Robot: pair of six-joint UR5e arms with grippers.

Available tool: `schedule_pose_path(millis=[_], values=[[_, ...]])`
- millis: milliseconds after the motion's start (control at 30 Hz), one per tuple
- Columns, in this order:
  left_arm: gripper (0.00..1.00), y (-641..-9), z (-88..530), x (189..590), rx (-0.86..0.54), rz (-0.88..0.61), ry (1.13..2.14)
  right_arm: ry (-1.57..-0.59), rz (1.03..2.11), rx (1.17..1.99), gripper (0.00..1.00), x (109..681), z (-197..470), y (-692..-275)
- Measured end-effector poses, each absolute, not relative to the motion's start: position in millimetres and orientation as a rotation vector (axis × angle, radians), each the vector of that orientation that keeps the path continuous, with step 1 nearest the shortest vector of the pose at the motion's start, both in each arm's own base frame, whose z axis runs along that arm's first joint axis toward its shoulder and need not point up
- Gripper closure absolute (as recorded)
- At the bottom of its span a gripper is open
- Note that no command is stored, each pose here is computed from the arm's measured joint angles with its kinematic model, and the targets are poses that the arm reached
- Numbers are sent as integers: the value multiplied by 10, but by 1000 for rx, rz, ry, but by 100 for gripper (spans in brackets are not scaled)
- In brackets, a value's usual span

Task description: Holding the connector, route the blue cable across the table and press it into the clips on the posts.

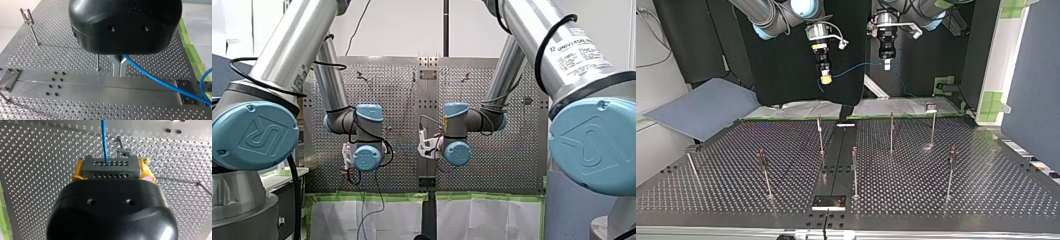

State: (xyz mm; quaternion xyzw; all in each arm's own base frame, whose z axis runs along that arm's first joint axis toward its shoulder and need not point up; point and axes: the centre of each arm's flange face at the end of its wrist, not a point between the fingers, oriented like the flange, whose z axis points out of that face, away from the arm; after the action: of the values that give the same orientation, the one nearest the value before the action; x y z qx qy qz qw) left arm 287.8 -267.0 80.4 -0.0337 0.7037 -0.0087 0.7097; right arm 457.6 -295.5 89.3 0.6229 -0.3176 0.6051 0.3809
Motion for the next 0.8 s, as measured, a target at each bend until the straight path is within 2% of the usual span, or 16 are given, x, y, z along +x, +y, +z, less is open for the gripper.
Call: schedule_pose_path(millis=[300,800], values=[[100,-2631,680,2844,-57,8,1605,-811,1543,1592,100,4574,891,-2954],[100,-2625,663,2838,-54,11,1611,-811,1543,1591,100,4575,892,-2954]])
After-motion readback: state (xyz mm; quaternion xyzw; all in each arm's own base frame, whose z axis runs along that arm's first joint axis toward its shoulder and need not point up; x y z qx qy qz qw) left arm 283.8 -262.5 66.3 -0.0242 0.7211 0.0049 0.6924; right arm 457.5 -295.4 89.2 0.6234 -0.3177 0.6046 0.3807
